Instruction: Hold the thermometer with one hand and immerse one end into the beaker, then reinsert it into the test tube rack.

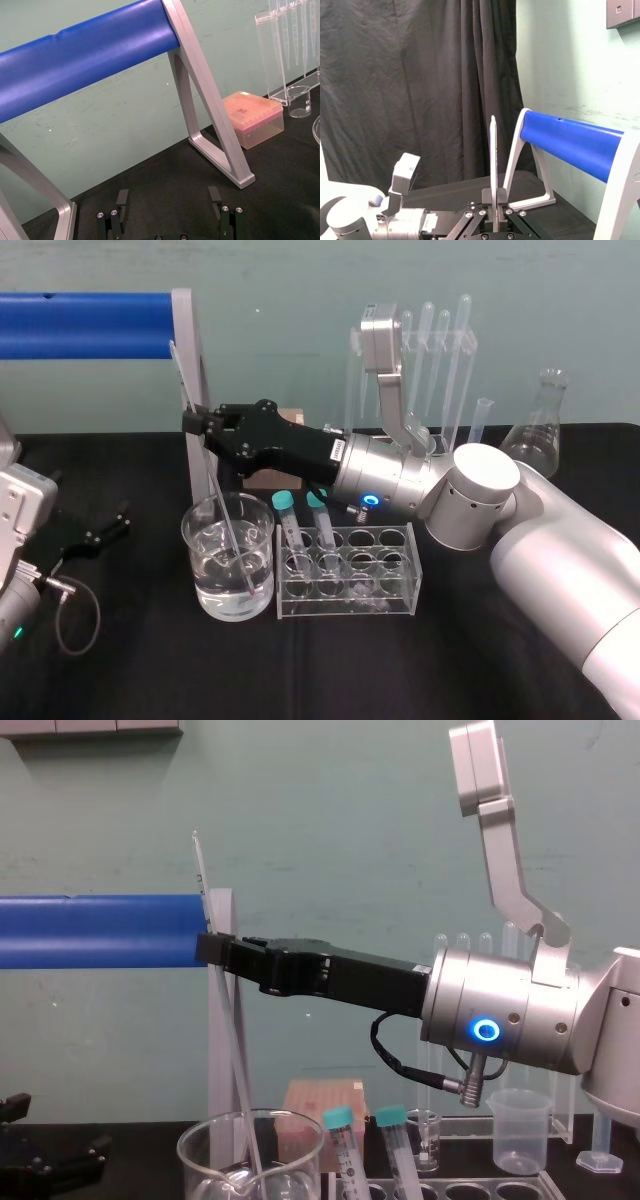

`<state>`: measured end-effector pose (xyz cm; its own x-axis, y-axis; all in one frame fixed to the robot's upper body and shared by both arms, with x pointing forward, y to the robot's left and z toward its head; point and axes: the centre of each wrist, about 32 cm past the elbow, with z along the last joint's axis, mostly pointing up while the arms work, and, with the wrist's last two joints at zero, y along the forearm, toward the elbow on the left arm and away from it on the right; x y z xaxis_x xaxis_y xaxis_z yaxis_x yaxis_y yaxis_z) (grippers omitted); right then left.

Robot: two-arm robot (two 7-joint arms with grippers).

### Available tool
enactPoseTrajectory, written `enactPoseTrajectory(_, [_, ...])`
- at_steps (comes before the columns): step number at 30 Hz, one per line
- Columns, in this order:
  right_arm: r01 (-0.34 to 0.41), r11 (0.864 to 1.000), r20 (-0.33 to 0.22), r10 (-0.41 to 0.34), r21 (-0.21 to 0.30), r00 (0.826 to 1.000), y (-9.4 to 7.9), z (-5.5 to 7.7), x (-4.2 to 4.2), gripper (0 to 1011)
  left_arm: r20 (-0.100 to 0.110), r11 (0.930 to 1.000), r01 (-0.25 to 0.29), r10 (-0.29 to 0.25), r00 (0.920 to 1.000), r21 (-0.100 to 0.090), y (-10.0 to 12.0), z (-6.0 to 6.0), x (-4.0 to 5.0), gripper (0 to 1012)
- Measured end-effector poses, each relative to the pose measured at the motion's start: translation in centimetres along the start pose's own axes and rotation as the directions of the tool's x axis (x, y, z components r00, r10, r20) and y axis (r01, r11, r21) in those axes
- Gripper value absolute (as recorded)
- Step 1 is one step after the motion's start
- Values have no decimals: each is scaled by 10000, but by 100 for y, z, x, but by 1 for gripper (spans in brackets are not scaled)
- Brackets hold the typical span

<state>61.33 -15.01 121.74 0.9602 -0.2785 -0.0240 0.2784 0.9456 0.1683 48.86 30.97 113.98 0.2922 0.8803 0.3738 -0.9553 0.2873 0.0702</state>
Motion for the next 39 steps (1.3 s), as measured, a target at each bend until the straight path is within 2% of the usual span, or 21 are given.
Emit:
enactPoseTrajectory(27, [53, 10000, 55, -52, -82, 10000, -7, -31, -12, 53, 0, 10000, 0, 0, 10000, 0, 0, 0, 0, 1008])
enactPoseTrajectory(39, [145, 9999, 323, -144, -26, 9994, -6, -59, -23, 53, 0, 10000, 0, 0, 10000, 1, 0, 0, 0, 1008])
